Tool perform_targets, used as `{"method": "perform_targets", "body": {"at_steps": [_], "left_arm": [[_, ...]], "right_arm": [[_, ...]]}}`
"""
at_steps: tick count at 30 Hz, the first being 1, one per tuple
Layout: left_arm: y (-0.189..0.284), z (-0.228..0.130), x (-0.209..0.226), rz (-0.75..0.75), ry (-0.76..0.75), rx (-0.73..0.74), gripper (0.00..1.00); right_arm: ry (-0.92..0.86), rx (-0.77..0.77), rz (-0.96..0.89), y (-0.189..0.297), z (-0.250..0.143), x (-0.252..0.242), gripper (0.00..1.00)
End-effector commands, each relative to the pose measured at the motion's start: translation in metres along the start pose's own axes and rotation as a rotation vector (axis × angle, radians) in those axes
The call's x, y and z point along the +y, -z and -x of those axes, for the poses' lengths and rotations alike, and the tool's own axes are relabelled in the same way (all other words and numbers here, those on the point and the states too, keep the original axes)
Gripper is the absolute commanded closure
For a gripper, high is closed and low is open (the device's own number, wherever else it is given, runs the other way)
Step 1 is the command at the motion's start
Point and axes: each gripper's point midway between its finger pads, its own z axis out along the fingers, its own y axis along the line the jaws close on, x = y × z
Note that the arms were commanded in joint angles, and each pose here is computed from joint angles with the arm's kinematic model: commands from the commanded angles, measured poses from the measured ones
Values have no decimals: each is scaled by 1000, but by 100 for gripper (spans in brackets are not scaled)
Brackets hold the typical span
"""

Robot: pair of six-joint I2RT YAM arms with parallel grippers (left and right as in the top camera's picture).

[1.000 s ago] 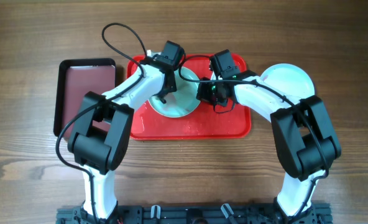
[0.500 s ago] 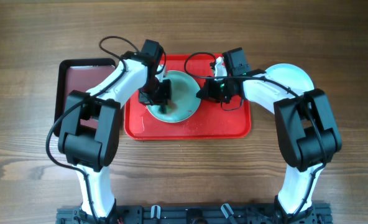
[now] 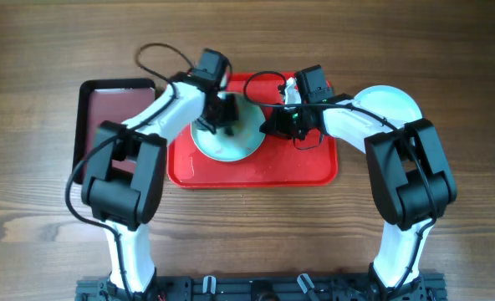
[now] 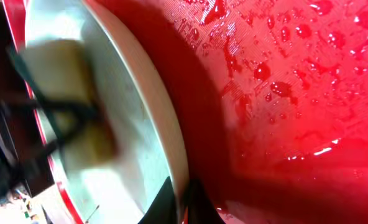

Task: Clean dirty plates on tray and stack at the side
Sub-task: 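Scrub the second blue plate with the sponge while right gripper holds it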

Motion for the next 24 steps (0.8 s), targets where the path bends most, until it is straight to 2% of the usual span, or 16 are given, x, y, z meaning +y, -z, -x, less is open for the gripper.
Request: {"method": "perform_targets", "body": {"at_steps": [1,3,6,13,17,19,24], "left_arm": [[-3,17,99,405,213,-133,96],[1,11,109,459,257,-131,96],[-3,-14,98,415,239,-14,96],[-4,-86,29,0,-101,386,96],[13,-117,6,-197,-220,527,96],[21,-127,1,-257,-271,570,96],[22,-129,3,-260,-286,578,96]], "right_arm": [[-18,79,30,-15,-19,1,96],[-19,79,29,-15,-19,1,96],[-20,77,26,-15,-18,0,96],[-20,76,25,-15,-18,0,96],[-20,75,26,-15,-18,0,96],[-21,75,26,-15,-18,1,96],[-21,75,27,-15,-18,1,96]]}}
